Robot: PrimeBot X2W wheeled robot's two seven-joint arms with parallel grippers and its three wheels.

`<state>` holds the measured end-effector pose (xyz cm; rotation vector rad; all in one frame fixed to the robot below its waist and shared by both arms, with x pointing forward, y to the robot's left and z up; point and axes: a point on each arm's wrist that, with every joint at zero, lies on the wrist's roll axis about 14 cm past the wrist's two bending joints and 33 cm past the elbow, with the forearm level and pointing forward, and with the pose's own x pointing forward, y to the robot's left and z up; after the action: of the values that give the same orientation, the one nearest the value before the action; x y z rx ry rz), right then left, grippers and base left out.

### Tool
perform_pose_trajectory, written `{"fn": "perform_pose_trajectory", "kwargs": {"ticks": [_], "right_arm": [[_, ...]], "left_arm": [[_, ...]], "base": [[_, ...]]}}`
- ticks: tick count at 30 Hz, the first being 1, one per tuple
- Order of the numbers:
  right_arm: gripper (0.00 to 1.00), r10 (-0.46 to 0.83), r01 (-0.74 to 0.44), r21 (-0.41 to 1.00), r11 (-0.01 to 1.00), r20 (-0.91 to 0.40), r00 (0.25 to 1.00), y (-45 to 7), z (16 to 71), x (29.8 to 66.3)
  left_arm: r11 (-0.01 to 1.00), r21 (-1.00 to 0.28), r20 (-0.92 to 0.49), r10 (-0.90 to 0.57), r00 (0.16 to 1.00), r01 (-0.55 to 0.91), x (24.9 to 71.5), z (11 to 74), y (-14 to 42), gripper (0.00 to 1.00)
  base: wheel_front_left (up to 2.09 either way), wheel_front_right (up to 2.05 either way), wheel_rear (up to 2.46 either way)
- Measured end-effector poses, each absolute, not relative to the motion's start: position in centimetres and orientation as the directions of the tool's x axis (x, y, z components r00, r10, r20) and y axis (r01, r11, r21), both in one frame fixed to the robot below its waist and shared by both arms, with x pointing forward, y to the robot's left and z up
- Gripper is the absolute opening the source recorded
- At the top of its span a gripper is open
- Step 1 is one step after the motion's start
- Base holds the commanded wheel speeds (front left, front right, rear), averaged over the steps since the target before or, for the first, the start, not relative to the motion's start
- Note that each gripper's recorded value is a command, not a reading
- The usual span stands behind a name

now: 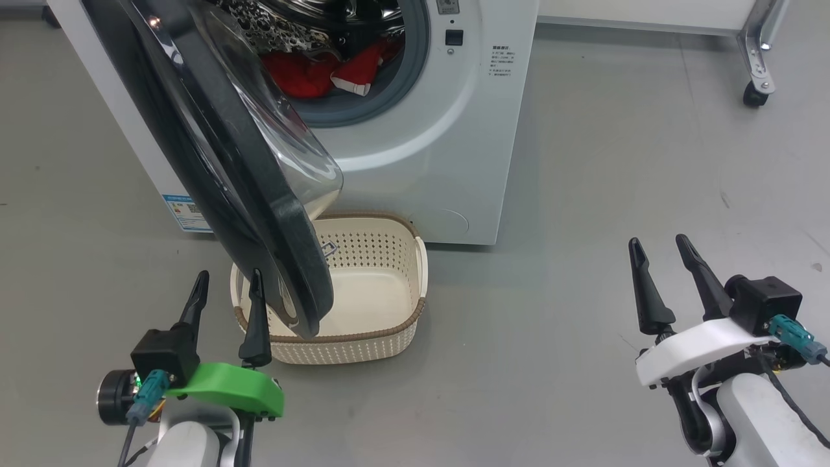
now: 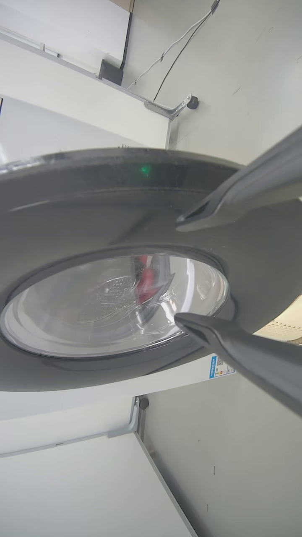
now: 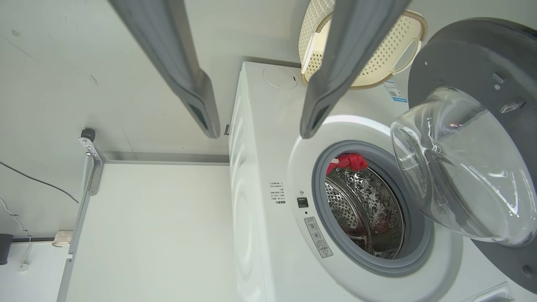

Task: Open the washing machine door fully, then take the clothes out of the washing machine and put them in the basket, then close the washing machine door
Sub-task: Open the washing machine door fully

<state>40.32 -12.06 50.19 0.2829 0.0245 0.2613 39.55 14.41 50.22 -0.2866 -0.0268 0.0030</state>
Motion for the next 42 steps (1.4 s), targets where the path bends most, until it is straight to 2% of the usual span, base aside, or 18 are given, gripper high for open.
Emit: {"fn": "perform_pose_trajectory", "kwargs": {"ticks": [5,42], "right_arm": [[1.0,0.219,-0.215,0.354,0.91,0.029,0.975,-12.15,50.57,40.11],[1.0,0.218,-0.225,0.318,0.921,0.059,0.974,-12.41,50.8,39.72]], "left_arm": [[0.959,-0.285,0.024,0.001,1.0,0.006,39.37,50.12,14.33,1.0],[0.959,-0.283,0.011,-0.009,1.0,0.012,39.37,49.58,14.2,1.0]], "base": [[0.0,0.0,0.0],[0.0,0.0,0.0]]}}
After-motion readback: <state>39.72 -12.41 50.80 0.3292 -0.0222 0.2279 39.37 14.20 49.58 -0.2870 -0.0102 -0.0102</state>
